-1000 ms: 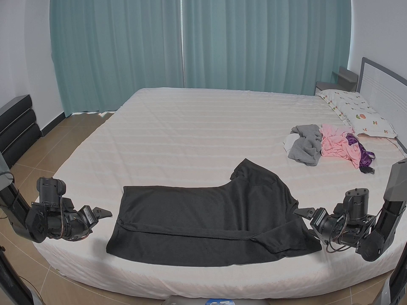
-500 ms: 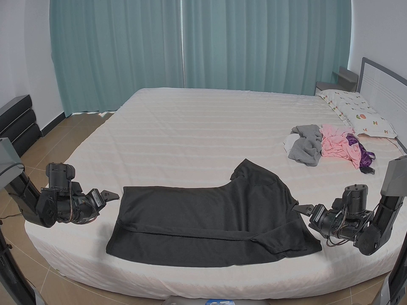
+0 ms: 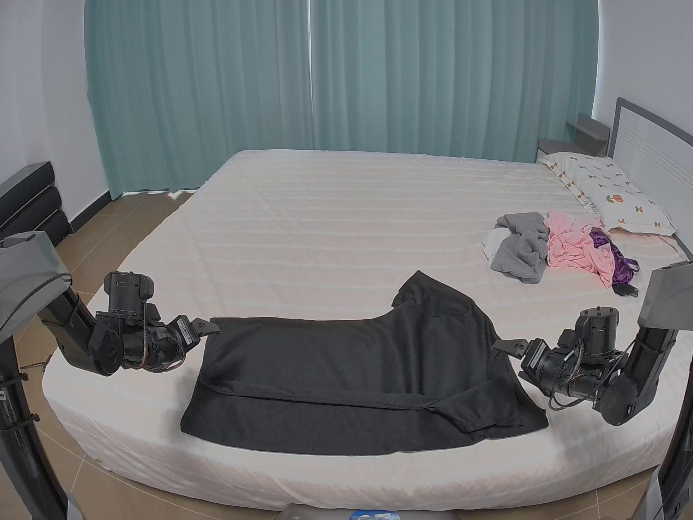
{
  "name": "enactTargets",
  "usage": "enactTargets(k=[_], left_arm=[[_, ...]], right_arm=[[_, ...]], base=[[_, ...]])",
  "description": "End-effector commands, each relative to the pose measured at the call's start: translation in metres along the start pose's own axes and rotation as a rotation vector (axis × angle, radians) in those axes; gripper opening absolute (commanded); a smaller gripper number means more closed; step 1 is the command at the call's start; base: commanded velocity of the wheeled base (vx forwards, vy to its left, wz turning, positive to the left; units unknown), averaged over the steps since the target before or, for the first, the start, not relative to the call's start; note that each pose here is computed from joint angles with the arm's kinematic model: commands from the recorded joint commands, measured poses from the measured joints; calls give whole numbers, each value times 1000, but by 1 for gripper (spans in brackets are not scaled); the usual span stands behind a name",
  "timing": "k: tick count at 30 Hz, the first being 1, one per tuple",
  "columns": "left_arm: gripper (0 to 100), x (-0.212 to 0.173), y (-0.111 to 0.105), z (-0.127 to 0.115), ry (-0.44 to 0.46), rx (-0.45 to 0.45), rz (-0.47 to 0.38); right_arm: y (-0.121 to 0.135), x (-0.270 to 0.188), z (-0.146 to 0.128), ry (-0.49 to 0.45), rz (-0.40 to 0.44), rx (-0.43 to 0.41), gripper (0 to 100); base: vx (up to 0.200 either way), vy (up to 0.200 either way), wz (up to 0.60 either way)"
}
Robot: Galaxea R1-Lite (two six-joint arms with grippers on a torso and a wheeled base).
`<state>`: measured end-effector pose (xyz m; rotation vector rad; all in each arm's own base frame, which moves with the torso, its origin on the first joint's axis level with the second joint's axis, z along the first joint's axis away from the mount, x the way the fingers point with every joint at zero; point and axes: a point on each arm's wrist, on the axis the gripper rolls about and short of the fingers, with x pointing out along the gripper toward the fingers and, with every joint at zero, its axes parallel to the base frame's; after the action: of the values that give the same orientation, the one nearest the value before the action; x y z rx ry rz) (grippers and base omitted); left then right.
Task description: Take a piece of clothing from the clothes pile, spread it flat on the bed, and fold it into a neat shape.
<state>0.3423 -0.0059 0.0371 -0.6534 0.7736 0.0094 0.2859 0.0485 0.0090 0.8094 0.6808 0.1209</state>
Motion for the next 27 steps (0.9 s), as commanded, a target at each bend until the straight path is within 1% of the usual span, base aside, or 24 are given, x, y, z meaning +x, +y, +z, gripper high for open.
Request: enactTargets(k=[1,6,9,15,21,27], left_arm=[[100,9,2,-1,10,-2,9],[100,11,2,2,0,-3,9],[100,16,4,0,9,-3,15],[100,26,5,3,-1,-1,27],[100,34,6,-8,32,6,42],[100,26,7,-19,63,7,56]], right_arm=[[-7,6,0,4,-18,7,100],[-13,9,6,-11,-30,13,100],[-17,13,4,-1,-42,7,100],[-20,14,4,-1,-49,1,100],[-20,16,5,-2,-48,1,100],[-21,13,4,-2,-50,2,100]], base=[[0,0,0],[0,0,0],[0,0,0],[0,0,0],[0,0,0],[0,0,0]])
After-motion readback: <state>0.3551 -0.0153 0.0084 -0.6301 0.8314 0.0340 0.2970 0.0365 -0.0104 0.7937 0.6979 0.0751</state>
